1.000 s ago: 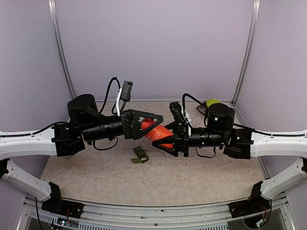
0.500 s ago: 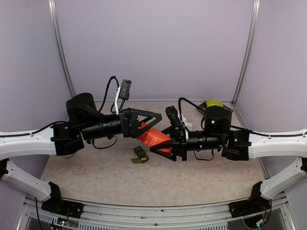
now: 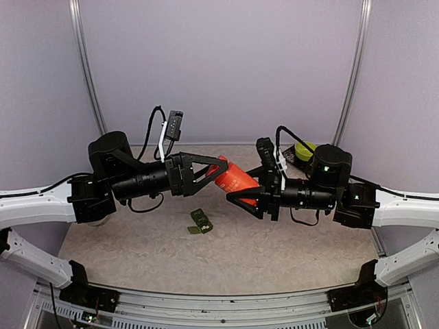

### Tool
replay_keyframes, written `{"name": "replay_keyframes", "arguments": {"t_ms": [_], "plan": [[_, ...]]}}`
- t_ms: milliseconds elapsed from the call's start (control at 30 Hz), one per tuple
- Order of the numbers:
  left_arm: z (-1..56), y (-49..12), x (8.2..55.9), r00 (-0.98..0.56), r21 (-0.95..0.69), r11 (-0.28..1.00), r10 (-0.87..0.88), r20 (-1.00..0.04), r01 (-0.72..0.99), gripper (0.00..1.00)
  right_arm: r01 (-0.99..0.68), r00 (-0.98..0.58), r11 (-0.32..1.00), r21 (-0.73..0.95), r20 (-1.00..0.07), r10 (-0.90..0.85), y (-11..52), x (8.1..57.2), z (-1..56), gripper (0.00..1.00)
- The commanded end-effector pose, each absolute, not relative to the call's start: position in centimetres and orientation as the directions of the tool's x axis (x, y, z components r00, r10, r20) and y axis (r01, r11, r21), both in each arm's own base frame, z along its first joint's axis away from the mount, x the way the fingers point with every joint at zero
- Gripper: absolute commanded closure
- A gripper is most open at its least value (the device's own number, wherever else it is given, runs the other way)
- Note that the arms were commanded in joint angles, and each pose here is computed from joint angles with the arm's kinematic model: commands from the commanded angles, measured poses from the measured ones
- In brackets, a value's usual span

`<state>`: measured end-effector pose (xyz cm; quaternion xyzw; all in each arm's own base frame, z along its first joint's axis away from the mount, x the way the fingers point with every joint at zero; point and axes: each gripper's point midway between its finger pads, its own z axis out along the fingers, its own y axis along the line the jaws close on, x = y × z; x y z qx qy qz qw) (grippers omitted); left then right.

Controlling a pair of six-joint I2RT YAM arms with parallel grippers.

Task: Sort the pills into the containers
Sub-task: Screw the lid of the pill bottle onto the pill bottle.

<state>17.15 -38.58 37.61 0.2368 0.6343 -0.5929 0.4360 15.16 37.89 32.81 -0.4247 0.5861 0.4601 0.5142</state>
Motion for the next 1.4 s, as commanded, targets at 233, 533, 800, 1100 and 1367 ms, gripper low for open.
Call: {"name": "replay_keyframes", "arguments": {"t_ms": [233, 533, 800, 1100, 1367], "plan": [[38.4, -40.1, 15.2, -0.499, -0.522, 0.113, -0.182, -0.847, 0.845, 0.01, -0.962, -0.111, 0.256, 0.09, -0.992, -0.068, 38.8, 16.2, 31.7, 1.0], [39.3, -40.6, 15.0, -0.478, -0.498, 0.089, -0.18, -0.86, 0.862, 0.01, -0.976, -0.175, 0.151, 0.158, -0.979, -0.104, 40.5, 14.9, 29.5, 1.0], [40.0, -40.9, 14.7, -0.464, -0.482, 0.071, -0.182, -0.867, 0.873, 0.01, -0.977, -0.197, 0.109, 0.184, -0.973, -0.121, 41.5, 14.1, 28.6, 1.0], [38.2, -38.9, 17.1, -0.468, -0.502, 0.212, -0.191, -0.863, 0.839, 0.01, -0.981, -0.123, 0.158, 0.114, -0.991, -0.047, 38.8, 13.8, 32.7, 1.0], [36.6, -38.7, 18.0, -0.482, -0.514, 0.255, -0.182, -0.857, 0.819, 0.01, -0.975, -0.096, 0.203, 0.087, -0.995, -0.035, 37.5, 14.0, 33.6, 1.0]]}}
